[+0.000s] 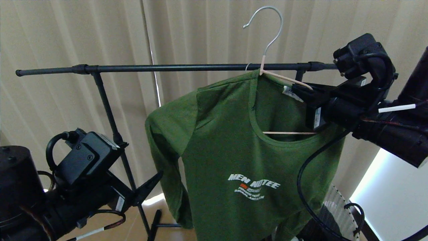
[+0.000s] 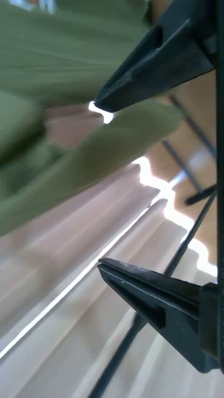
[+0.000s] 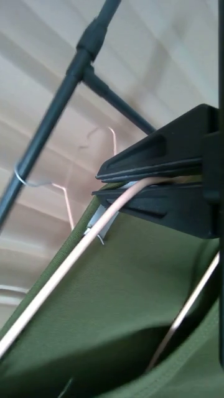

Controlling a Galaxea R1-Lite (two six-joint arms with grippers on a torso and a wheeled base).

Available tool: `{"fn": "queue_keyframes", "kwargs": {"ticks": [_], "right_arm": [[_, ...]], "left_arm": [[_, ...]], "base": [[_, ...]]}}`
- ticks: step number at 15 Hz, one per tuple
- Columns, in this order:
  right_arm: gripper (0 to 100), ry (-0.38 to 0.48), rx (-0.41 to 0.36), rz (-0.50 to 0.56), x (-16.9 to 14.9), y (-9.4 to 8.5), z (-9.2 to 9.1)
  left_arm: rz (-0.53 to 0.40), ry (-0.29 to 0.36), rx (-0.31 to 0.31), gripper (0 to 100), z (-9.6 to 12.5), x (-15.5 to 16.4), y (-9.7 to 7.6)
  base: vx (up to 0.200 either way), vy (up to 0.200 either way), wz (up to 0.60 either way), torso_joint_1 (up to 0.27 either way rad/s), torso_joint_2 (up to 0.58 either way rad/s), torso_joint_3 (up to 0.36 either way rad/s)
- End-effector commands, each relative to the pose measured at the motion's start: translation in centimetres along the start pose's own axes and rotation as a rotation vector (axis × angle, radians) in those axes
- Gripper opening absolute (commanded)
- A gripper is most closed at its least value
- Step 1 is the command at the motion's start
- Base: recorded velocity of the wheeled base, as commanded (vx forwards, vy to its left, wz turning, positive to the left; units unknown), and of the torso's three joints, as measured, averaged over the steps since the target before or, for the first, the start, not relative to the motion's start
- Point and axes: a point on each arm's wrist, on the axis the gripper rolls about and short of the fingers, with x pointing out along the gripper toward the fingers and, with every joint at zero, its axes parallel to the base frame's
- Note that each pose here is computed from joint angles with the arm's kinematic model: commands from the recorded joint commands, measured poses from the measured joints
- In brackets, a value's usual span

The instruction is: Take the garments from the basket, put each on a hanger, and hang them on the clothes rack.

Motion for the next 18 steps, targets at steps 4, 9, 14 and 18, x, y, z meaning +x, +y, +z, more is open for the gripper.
{"fn": "queue_keyframes", "kwargs": {"ticks": [4,9,14,18], "right_arm": [[0,-0.035,0.010,-0.001,-1.2,-0.4,0.8],[0,-0.035,0.010,-0.002,-1.3,-0.5,0.8],[0,-0.024,0.007,-0.012,-1.5,-0.5,0.5],[0,-0.006,0.005,-0.049,-1.7,-1.5,0.1]], "left_arm": [[-0.005,0.029,-0.064,100,-0.2,1.3,-0.2],[0.007,0.028,-0.070,0,-0.2,1.3,0.1],[0.116,0.111,-0.086,0,-2.1,1.1,2.2],[0.190,0.166,-0.105,0,-3.5,0.6,3.5]], "base": [[0.000,0.000,0.00,0.000,0.00,0.000],[0.000,0.000,0.00,0.000,0.00,0.000],[0.000,0.000,0.00,0.000,0.00,0.000],[0.000,0.000,0.00,0.000,0.00,0.000]]}}
